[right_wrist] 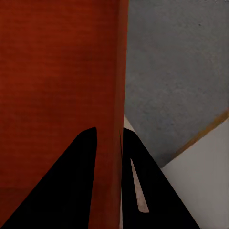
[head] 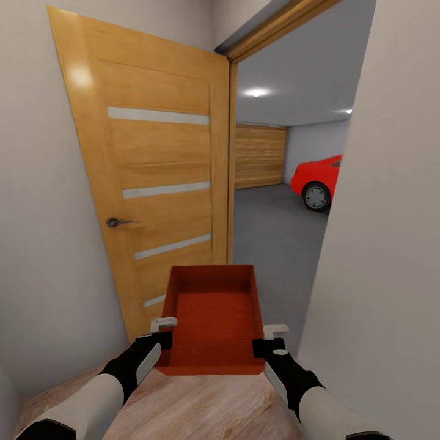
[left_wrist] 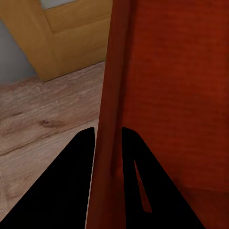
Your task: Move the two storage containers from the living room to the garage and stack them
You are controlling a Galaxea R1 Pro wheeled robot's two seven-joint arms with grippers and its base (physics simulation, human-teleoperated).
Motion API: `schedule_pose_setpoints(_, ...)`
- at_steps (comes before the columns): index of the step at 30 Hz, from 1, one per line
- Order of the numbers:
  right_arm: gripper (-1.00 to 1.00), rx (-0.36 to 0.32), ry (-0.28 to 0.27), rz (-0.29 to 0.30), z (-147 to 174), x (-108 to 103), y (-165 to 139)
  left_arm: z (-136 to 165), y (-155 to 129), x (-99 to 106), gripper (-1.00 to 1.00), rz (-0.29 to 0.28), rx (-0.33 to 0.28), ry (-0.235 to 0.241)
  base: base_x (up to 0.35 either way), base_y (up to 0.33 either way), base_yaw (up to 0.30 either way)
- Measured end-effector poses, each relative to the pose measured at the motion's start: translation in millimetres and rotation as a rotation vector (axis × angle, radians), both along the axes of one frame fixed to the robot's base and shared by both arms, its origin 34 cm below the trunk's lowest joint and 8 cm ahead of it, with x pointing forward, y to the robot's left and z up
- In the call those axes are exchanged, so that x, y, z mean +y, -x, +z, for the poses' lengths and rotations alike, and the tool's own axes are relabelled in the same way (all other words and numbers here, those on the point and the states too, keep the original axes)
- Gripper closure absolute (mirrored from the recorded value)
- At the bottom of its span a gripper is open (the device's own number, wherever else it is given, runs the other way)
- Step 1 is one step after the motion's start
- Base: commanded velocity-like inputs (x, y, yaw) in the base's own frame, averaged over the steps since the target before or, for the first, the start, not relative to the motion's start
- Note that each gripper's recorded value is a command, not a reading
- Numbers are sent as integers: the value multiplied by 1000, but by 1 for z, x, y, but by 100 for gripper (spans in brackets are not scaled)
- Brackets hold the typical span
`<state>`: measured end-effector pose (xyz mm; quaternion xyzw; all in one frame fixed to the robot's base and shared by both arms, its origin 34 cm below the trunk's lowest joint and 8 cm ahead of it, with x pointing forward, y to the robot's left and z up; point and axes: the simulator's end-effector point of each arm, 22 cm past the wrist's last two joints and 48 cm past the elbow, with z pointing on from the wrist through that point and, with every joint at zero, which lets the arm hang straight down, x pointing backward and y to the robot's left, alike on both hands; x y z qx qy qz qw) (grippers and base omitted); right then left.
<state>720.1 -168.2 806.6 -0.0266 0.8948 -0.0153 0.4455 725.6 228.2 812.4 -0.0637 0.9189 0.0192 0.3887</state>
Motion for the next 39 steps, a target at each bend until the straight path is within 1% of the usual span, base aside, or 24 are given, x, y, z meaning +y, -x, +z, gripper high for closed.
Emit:
schedule_pose_setpoints(7, 100, 2, 2, 2, 0, 0, 0, -1, 1, 0, 100, 2, 2, 1, 248, 195, -62)
schedule_pose_setpoints(34, 100, -1, 0, 0, 3, 1, 0, 3, 0, 1, 100, 1, 0, 1, 247, 213, -273)
schedule_pose_setpoints(39, 100, -4, 4, 2, 4, 0, -1, 4, -1, 0, 100, 5, -6, 2, 72, 70, -277)
